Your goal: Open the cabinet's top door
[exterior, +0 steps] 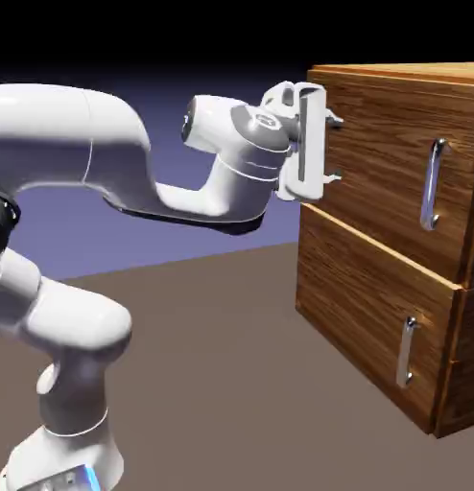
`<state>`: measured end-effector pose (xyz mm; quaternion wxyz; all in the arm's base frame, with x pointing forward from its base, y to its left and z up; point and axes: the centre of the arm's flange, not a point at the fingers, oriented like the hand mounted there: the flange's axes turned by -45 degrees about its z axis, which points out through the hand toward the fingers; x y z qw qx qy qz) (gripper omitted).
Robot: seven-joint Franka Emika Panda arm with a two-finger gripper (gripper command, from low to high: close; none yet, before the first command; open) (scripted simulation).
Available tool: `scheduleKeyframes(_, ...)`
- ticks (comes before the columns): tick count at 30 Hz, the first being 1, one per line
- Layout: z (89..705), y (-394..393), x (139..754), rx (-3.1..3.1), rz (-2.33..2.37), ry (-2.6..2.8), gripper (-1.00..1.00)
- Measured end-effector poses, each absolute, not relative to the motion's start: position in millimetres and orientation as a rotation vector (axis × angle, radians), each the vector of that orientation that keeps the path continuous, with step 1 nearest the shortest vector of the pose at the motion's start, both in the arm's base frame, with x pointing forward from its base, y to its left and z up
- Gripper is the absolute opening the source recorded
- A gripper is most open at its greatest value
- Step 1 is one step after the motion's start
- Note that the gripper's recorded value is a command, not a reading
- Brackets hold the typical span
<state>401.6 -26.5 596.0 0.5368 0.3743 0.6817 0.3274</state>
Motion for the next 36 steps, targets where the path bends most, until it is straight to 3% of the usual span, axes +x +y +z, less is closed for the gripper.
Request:
scheduleKeyframes(25,520,-125,475,-0.029,0.029,1.571,0.0)
scheduleKeyframes(30,520,-123,522,-0.028,0.03,1.571,0.0)
scheduleKeyframes(31,520,-123,525,-0.029,0.029,1.571,-1.0)
scheduleKeyframes(36,520,-117,506,0.003,-0.003,1.57,-1.0)
